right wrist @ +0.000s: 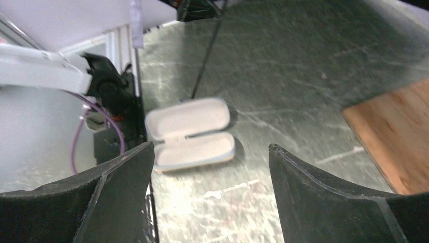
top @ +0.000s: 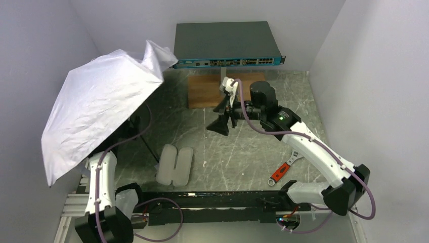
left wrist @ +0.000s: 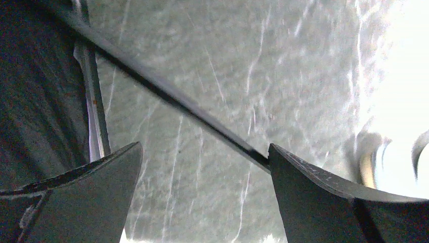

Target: Open the umbrella

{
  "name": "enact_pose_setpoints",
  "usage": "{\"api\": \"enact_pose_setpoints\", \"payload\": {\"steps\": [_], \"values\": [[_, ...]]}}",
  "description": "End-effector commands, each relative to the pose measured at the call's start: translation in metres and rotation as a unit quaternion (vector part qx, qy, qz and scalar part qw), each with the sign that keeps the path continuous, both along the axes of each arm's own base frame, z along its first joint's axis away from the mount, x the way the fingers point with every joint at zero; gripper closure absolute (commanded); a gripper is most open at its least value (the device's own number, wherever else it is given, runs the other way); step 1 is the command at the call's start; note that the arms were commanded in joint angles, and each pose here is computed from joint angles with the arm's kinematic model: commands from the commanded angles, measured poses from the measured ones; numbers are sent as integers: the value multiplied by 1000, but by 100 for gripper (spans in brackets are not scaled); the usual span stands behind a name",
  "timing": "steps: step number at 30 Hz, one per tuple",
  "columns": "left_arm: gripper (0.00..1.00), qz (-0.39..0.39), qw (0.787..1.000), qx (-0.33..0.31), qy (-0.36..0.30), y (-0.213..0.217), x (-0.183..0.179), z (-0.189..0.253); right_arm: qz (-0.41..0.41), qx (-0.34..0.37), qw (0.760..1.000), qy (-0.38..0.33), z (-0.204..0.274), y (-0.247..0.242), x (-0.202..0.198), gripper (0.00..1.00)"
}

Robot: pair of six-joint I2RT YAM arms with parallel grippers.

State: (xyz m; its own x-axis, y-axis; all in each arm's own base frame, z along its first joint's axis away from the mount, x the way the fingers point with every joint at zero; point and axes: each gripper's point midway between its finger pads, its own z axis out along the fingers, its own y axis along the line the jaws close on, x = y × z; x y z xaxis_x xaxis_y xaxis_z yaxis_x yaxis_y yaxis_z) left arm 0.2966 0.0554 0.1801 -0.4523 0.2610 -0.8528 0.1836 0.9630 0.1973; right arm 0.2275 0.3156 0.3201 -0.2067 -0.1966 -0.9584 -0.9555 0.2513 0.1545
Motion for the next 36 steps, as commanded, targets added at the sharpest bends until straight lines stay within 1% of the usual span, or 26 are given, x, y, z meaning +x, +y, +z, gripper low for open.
{"api": "enact_pose_setpoints", "payload": {"steps": [1,4,6,7,9,10,11,13,17,19,21,25,30,36], "values": [[0,-25,991,117,64,10,-34,-34,-34,-61,997,-30,-29,-34,-3,14],[0,-52,980,175,81,5,-44,-38,-60,-88,994,-36,-47,-56,-5,12],[0,-72,970,203,111,4,-53,-44,-81,-104,991,-35,-57,-72,-5,12],[0,-85,964,209,139,3,-61,-50,-93,-107,989,-39,-59,-80,-7,12],[0,-103,958,210,169,0,-71,-52,-118,-119,985,-45,-67,-96,-7,11],[0,-98,957,209,174,2,-72,-51,-131,-124,982,-48,-70,-104,-7,11],[0,-78,961,201,174,4,-73,-48,-143,-127,980,-51,-72,-111,-7,11],[0,-65,964,196,167,4,-75,-37,-165,-132,976,-57,-76,-124,-9,10],[0,-40,972,205,106,6,-73,-2,-218,-129,965,-69,-77,-150,-7,9],[0,-35,972,217,81,8,-72,12,-245,-130,958,-73,-78,-165,-6,9],[0,-21,968,239,77,16,-74,16,-262,-135,952,-84,-78,-177,-6,9],[0,2,958,278,74,30,-76,17,-285,-139,942,-111,-75,-191,-9,8],[0,-23,958,278,70,21,-90,10,-296,-140,937,-123,-72,-201,-15,8],[0,-13,949,307,65,26,-110,-8,-306,-157,928,-145,-73,-214,-21,8]]}}
